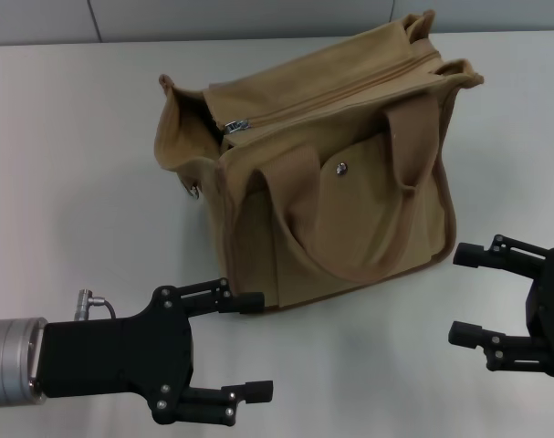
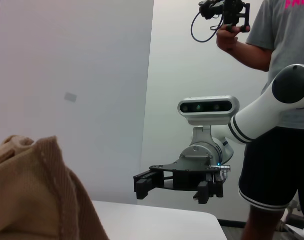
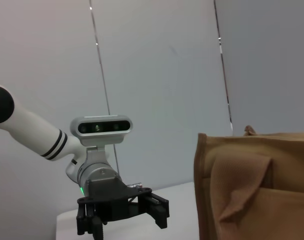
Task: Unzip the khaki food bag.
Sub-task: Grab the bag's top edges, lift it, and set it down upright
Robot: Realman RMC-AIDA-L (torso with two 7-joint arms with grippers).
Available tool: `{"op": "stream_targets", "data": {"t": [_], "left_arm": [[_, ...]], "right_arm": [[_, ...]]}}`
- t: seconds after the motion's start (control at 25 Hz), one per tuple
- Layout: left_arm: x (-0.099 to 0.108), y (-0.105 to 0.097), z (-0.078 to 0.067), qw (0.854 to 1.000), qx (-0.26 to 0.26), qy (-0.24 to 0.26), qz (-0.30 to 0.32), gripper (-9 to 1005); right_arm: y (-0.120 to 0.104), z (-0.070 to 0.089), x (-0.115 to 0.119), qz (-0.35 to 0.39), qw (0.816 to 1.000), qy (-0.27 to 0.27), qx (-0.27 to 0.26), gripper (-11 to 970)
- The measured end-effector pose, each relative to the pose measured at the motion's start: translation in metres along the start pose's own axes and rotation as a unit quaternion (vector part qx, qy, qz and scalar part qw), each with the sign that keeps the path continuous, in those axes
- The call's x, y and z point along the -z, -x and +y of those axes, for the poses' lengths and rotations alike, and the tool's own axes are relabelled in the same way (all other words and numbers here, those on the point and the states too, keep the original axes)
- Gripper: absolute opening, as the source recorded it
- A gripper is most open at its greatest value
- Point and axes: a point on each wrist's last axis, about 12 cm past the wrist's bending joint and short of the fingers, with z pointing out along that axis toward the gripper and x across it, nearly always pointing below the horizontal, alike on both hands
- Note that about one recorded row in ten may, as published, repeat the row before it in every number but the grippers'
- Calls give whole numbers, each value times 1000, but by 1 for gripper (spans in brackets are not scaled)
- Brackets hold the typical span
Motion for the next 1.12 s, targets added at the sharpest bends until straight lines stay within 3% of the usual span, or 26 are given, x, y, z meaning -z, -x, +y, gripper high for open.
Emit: {"op": "stream_targets", "data": {"t": [0.56, 0.68, 0.76, 0.8, 0.92, 1.12], "left_arm": [[12, 0, -4, 1000, -5, 23, -12, 814], [32, -2, -8, 995, -9, 95, -33, 811], [34, -3, -9, 994, -10, 106, -36, 809], [37, -6, -9, 987, -20, 152, -48, 808], [34, -11, -9, 980, -29, 186, -59, 805], [12, -17, -3, 978, -41, 191, -79, 800]], "right_arm": [[1, -2, -8, -18, 1000, 1, 14, 835], [1, -2, -2, -29, 999, -24, 25, 835], [1, -2, 3, -40, 998, -45, 29, 835], [1, -3, 4, -44, 997, -52, 29, 835], [1, -3, 8, -50, 996, -69, 30, 835], [0, -4, 8, -48, 995, -76, 33, 835]]}}
